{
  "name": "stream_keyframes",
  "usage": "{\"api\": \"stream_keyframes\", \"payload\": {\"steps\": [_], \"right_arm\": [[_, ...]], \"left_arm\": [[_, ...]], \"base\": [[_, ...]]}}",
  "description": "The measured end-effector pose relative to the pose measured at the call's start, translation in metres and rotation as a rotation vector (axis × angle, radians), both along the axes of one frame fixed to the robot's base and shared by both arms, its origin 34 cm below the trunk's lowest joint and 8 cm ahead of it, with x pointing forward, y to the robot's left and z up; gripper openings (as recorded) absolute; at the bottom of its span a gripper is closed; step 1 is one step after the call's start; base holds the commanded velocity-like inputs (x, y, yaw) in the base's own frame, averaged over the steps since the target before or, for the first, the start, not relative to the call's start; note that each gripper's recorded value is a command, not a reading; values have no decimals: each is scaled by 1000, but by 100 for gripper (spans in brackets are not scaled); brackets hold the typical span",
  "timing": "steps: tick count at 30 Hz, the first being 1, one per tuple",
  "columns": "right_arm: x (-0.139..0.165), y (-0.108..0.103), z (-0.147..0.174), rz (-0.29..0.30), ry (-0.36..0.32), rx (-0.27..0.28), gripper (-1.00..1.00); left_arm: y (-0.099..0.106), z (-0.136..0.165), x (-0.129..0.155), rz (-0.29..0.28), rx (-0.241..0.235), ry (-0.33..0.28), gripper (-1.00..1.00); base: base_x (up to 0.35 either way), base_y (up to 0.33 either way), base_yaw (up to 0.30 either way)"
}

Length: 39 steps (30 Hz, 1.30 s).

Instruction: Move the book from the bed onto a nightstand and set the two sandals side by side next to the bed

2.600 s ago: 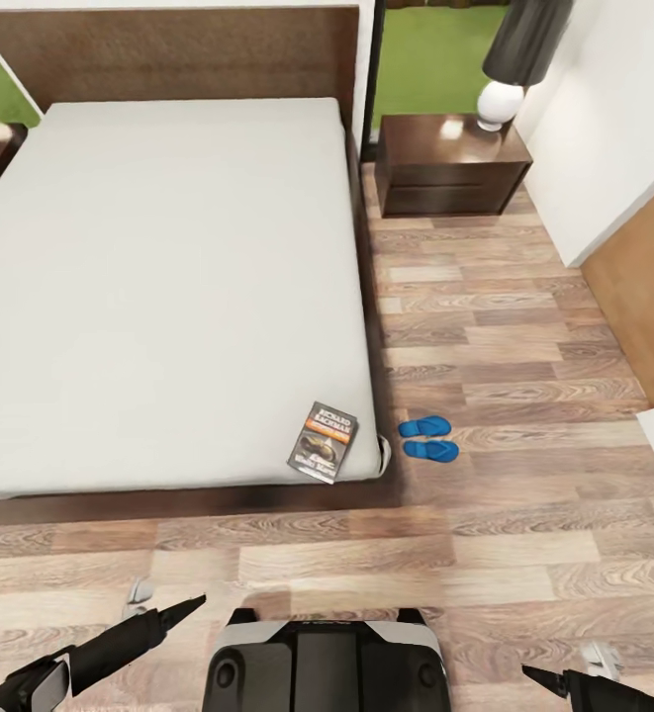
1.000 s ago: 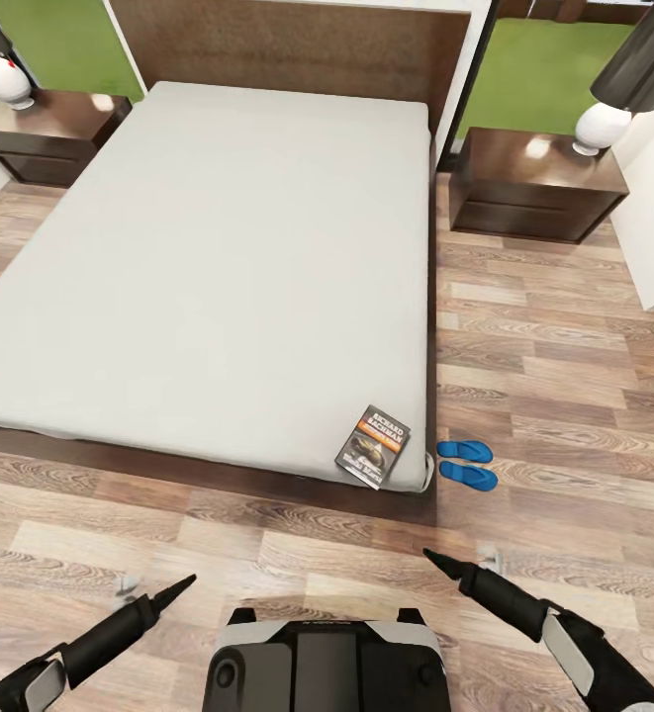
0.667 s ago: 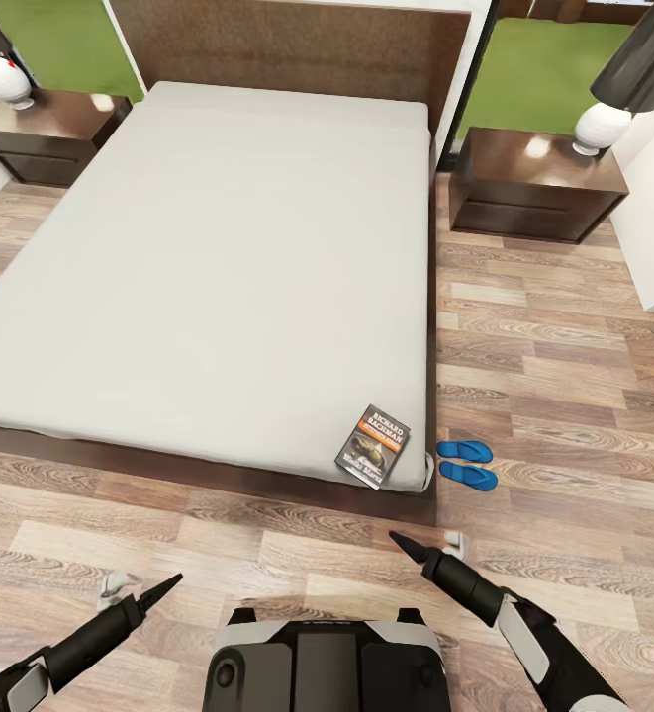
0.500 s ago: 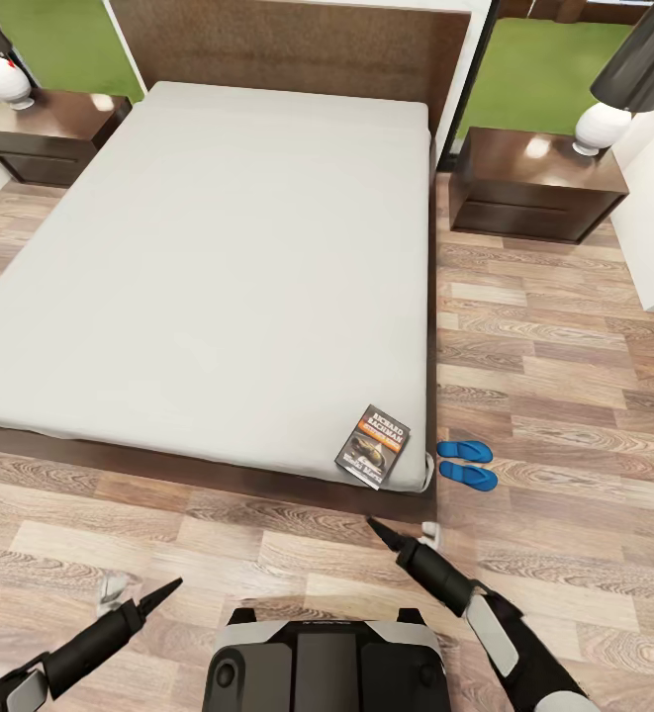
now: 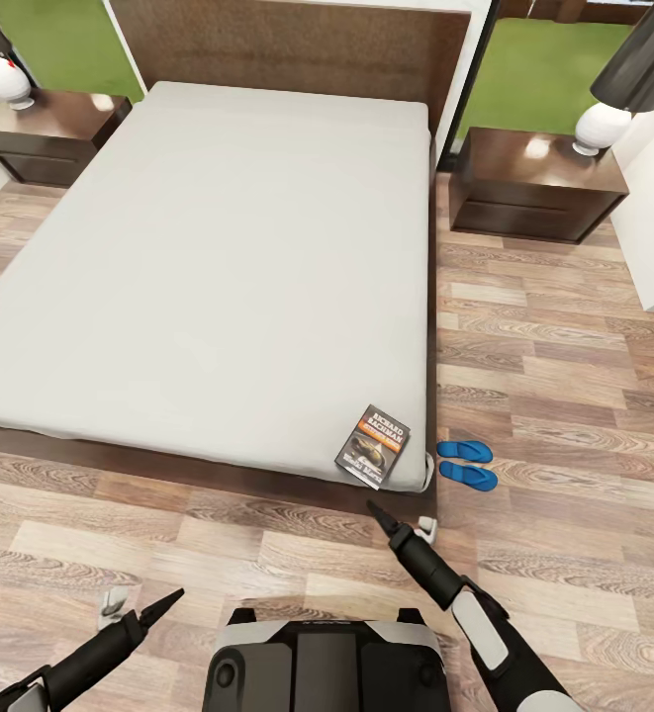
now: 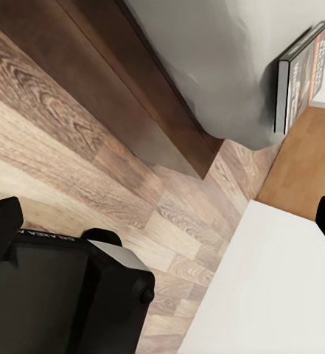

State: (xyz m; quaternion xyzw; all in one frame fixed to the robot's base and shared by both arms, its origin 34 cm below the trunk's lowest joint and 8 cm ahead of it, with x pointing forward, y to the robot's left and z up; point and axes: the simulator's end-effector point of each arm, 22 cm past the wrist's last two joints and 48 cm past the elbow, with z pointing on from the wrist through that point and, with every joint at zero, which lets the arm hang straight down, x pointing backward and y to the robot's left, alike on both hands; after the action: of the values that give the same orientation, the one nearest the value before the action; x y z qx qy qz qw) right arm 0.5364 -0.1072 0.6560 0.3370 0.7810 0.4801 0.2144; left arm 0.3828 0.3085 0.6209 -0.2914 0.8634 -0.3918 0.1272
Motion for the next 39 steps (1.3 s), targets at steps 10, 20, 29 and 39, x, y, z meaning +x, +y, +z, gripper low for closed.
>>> {"api": "stream_keyframes", "payload": {"steps": [10,20,29,39], "right_arm": [[5,-7,1,-43,2,11,100],[18,-21,6,-173,10,65,100],[20,-21,4,-178,10,67,100],[25,-21,-2,-177,10,68,100]], "left_arm": [[-2,0,-1,1,-2,3,100],[-5,-1,-2,3,-7,5,100],[-11,-3,-1,4,-15,6,100],[-21,-11,2,5,-29,8,100]], "base": [[0,0,0],[0,0,0],[0,0,0],[0,0,0]]}}
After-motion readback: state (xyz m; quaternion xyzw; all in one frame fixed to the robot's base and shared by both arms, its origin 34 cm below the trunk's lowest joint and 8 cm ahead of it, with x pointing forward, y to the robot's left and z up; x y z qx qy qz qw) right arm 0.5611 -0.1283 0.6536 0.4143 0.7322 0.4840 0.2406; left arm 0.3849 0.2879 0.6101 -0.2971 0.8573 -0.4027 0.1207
